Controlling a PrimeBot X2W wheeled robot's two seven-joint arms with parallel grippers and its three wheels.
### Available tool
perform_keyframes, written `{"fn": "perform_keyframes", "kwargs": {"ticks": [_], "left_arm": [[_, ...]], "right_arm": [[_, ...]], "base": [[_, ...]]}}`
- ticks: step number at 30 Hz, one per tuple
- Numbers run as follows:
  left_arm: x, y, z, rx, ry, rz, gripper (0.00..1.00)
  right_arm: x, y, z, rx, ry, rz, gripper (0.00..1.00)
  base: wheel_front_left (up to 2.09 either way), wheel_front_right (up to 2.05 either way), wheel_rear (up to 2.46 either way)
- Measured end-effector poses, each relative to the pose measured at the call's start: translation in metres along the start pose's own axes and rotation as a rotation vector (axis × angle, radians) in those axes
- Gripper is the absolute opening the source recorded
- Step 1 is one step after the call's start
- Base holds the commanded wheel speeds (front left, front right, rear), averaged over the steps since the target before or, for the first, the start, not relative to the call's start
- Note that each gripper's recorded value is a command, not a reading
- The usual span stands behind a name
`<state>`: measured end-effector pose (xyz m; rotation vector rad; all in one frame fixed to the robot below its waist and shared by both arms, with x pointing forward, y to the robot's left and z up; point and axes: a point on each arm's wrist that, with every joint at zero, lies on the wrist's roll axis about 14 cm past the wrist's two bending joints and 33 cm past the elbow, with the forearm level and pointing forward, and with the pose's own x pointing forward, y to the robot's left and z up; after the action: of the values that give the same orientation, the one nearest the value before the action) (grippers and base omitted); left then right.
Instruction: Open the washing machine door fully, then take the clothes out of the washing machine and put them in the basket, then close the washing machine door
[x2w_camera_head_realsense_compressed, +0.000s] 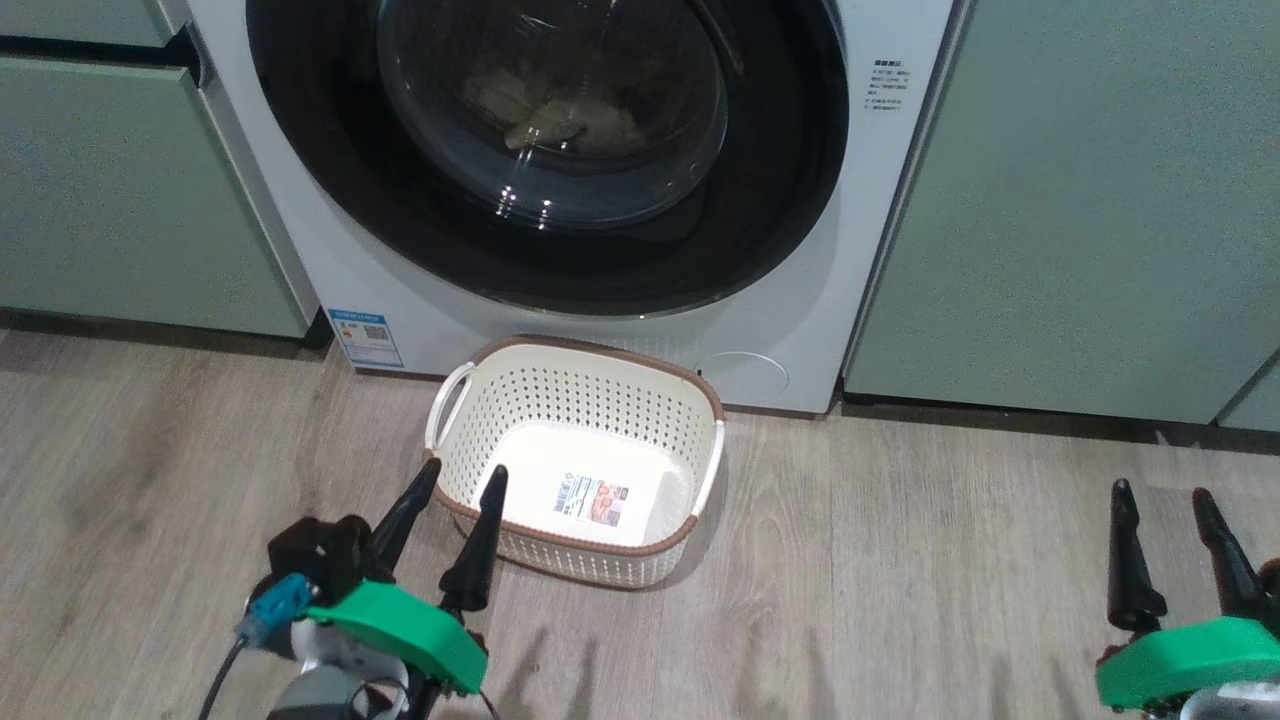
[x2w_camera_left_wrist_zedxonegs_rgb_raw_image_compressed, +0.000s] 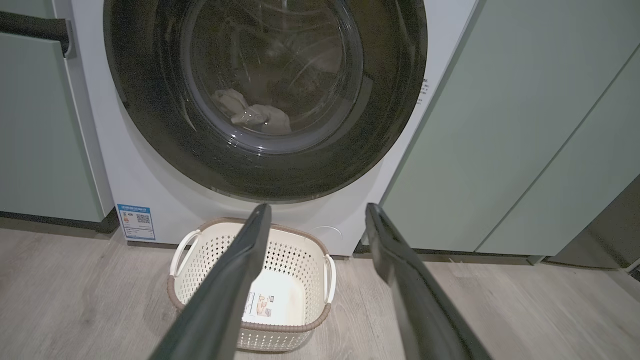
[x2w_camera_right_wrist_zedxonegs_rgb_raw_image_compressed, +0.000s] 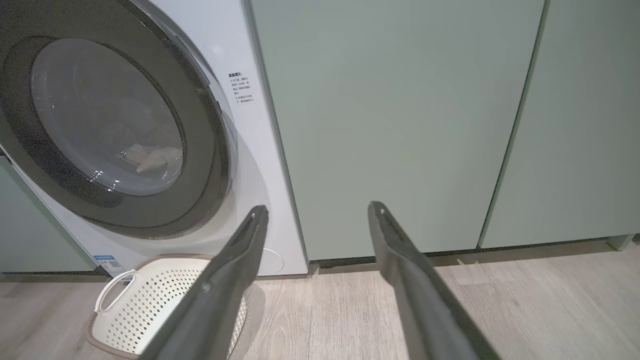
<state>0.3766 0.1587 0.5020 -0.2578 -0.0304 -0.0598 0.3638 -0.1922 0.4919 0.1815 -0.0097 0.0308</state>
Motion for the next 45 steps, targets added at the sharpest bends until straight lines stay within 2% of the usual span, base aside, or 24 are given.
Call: {"fn": "perform_keyframes", "kwargs": {"ticks": [15, 43, 44, 45], "left_arm": [[0.003, -0.0045, 0.0062, 0.14, -0.037, -0.015, 1.0], [0.0028, -0.0043, 0.0006, 0.133, -0.012, -0.004, 1.0], [0.0028, -0.0044, 0.0003, 0.134, -0.011, -0.004, 1.0], [0.0028, -0.0046, 0.0001, 0.135, -0.011, -0.005, 1.0]], "right_arm": [[-0.001, 0.007, 0.0051, -0.163, -0.029, 0.039, 1.0], [-0.0034, 0.0032, 0.0057, -0.145, -0.033, 0.015, 1.0], [-0.0034, 0.003, 0.0057, -0.145, -0.033, 0.014, 0.9], [-0.0034, 0.0025, 0.006, -0.144, -0.034, 0.012, 0.16]], "base": [[0.0, 0.0, 0.0], [0.0, 0.0, 0.0], [0.0, 0.0, 0.0], [0.0, 0.0, 0.0]]}}
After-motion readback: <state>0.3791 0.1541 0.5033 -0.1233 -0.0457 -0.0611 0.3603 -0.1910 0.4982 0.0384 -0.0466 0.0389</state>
